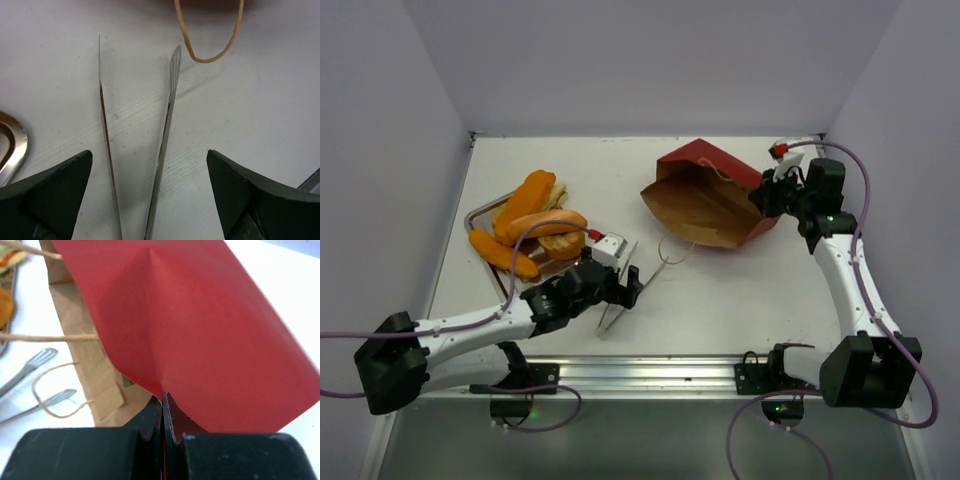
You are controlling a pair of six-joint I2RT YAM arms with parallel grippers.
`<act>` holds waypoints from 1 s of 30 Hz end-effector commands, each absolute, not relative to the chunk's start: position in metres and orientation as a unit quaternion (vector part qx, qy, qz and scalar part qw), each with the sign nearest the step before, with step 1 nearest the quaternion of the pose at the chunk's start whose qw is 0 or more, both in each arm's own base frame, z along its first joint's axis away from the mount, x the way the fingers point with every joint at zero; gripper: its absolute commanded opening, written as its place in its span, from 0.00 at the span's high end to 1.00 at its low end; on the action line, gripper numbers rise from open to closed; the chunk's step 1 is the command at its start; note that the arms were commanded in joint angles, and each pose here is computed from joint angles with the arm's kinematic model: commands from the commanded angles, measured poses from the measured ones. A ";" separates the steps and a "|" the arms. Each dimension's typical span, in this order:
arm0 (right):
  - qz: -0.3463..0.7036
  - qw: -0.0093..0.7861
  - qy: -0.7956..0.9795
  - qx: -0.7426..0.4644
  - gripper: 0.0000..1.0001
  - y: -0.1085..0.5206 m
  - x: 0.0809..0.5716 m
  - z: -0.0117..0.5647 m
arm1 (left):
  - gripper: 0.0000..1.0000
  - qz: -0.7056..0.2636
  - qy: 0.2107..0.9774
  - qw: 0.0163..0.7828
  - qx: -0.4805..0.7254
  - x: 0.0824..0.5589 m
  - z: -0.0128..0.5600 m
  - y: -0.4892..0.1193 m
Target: Take the fake bread out of the paper bag
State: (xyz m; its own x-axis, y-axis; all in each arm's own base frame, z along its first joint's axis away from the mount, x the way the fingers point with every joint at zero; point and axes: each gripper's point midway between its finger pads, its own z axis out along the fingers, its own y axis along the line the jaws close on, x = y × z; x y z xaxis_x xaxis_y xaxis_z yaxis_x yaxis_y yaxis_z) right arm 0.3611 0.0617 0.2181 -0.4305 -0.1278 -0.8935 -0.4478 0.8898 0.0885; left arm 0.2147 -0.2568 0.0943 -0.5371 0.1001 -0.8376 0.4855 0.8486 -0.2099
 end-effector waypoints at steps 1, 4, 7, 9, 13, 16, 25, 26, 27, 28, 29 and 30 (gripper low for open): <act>0.153 0.547 0.807 -0.161 1.00 0.059 0.364 0.281 | 0.00 -0.228 0.829 0.482 0.168 0.212 0.140 -0.248; 0.147 0.564 0.806 -0.106 1.00 0.050 0.369 0.319 | 0.00 -0.225 0.816 0.511 0.148 0.209 0.170 -0.226; 0.143 0.570 0.809 -0.010 1.00 0.036 0.376 0.349 | 0.00 -0.228 0.805 0.533 0.129 0.204 0.194 -0.209; 0.155 0.565 0.810 0.037 1.00 0.034 0.377 0.358 | 0.01 -0.242 0.797 0.542 0.114 0.199 0.207 -0.201; 0.154 0.533 0.829 0.077 1.00 0.029 0.383 0.329 | 0.01 -0.257 0.796 0.539 0.098 0.190 0.211 -0.190; 0.169 0.471 0.859 0.105 1.00 0.034 0.392 0.267 | 0.01 -0.258 0.800 0.534 0.096 0.184 0.203 -0.185; 0.134 0.451 0.874 0.120 0.88 0.006 0.398 0.234 | 0.00 -0.271 0.793 0.539 0.087 0.180 0.210 -0.179; 0.129 0.454 0.874 0.118 0.85 0.004 0.397 0.235 | 0.00 -0.270 0.792 0.540 0.089 0.180 0.211 -0.178; 0.126 0.456 0.873 0.117 0.82 0.003 0.395 0.236 | 0.01 -0.269 0.792 0.540 0.090 0.180 0.211 -0.178; 0.122 0.463 0.871 0.115 0.72 0.001 0.393 0.241 | 0.00 -0.269 0.792 0.541 0.091 0.180 0.212 -0.179; 0.119 0.465 0.870 0.108 0.65 0.001 0.392 0.242 | 0.01 -0.270 0.792 0.540 0.096 0.179 0.212 -0.180; 0.116 0.470 0.869 0.105 0.59 0.000 0.391 0.246 | 0.01 -0.270 0.792 0.538 0.098 0.180 0.212 -0.181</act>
State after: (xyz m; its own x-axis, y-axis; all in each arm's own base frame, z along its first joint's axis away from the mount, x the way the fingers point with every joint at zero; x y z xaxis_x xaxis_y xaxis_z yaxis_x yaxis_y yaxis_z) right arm 0.3981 0.0069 0.2313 -0.5665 0.3246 -0.7574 0.0760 0.9358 0.3442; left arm 0.1796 -0.1806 0.2112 -0.4016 -0.1456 -0.9042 0.4414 0.8342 -0.3304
